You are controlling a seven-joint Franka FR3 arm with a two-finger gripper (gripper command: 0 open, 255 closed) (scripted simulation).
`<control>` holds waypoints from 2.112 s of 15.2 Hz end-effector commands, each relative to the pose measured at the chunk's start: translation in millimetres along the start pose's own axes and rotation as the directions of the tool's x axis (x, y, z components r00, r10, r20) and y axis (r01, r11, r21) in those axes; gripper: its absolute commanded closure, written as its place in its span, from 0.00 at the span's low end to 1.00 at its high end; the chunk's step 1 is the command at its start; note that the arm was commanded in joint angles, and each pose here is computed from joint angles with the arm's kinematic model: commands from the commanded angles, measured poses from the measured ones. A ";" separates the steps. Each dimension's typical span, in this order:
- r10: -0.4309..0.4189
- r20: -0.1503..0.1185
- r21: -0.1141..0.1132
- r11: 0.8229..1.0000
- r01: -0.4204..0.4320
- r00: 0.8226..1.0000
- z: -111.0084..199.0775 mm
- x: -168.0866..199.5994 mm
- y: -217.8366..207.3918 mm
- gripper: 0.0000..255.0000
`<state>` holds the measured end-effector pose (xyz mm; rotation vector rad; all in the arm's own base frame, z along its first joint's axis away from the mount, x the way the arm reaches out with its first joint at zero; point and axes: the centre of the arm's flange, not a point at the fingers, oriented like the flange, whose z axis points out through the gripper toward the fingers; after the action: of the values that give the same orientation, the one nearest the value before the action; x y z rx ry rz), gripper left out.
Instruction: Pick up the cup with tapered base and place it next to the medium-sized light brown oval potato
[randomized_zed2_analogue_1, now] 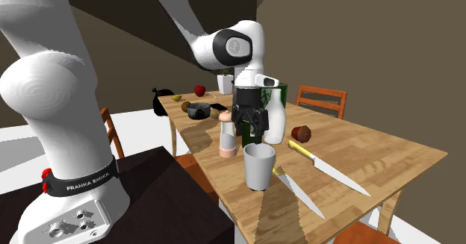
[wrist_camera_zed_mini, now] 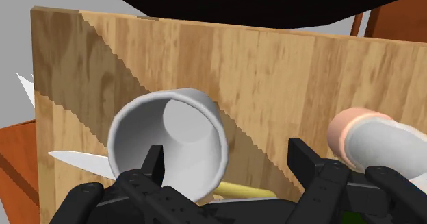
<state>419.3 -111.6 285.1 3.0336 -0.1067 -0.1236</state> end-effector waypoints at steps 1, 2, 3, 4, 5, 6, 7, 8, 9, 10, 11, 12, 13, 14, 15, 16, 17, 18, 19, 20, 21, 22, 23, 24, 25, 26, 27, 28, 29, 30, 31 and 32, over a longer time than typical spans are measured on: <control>0.002 0.005 -0.002 1.000 -0.002 1.000 16.1 3.3 2.3 0.00; 0.002 0.005 -0.002 1.000 -0.002 1.000 21.4 3.3 2.3 0.00; 0.002 0.005 -0.002 1.000 -0.002 1.000 26.7 3.3 2.3 0.00; 0.002 0.005 -0.002 1.000 -0.002 1.000 31.9 3.3 2.3 0.00; 0.002 0.005 -0.002 1.000 -0.002 1.000 37.2 3.2 2.3 0.00; 0.002 0.005 -0.002 1.000 -0.002 1.000 42.5 3.2 2.3 0.00; 0.002 0.005 -0.002 1.000 -0.002 1.000 47.8 3.2 2.3 0.00; 0.002 0.005 -0.002 1.000 -0.002 1.000 50.8 3.2 2.3 0.00; 0.002 0.005 -0.002 1.000 -0.002 1.000 50.8 3.1 2.3 0.00; 0.002 0.005 -0.002 1.000 -0.002 1.000 50.8 3.2 2.3 0.00; 0.002 0.005 -0.002 1.000 -0.002 1.000 50.8 3.2 2.3 0.00; 0.002 0.005 -0.002 1.000 -0.002 1.000 50.8 3.2 2.3 0.00; 0.002 0.005 -0.002 1.000 -0.002 1.000 50.8 3.2 2.3 0.00; 0.002 0.005 -0.002 1.000 -0.002 1.000 50.8 3.2 2.3 0.00; 0.002 0.005 -0.002 1.000 -0.002 1.000 50.8 3.2 2.3 0.00; 0.002 0.005 -0.002 1.000 -0.002 1.000 50.8 3.2 2.4 1.00; 0.002 0.005 -0.002 1.000 -0.002 1.000 50.8 3.2 2.4 1.00; 0.002 0.005 -0.002 1.000 -0.002 1.000 50.8 3.2 2.4 1.00; 0.002 0.005 -0.002 1.000 -0.002 1.000 50.8 3.2 2.4 1.00; 0.002 0.005 -0.002 1.000 -0.002 1.000 50.8 3.2 2.3 1.00; 0.002 0.005 -0.002 1.000 -0.002 1.000 50.8 3.2 2.3 1.00; 0.002 0.005 -0.002 1.000 -0.002 1.000 50.8 3.2 2.3 1.00; 0.002 0.005 -0.002 1.000 -0.002 1.000 50.8 3.2 2.3 1.00; 0.002 0.005 -0.002 1.000 -0.002 1.000 50.8 3.2 2.3 1.00; 0.002 0.005 -0.002 1.000 -0.002 1.000 50.8 3.2 2.3 1.00; 0.002 0.005 -0.002 1.000 -0.002 1.000 45.6 2.7 2.9 1.00; 0.002 0.005 -0.002 1.000 -0.002 1.000 40.3 2.3 3.5 1.00; 0.002 0.005 -0.002 1.000 -0.002 1.000 35.1 1.9 4.0 1.00; 0.002 0.005 -0.002 1.000 -0.002 1.000 29.9 1.5 4.6 1.00; 0.002 0.005 -0.002 1.000 -0.002 1.000 24.6 1.1 5.2 1.00; 0.002 0.005 -0.002 1.000 -0.002 1.000 19.4 0.7 5.7 1.00; 0.002 0.005 -0.002 1.000 -0.002 1.000 14.2 0.3 6.3 1.00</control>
<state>418.2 -118.3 265.7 3.0310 -0.1097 -0.1303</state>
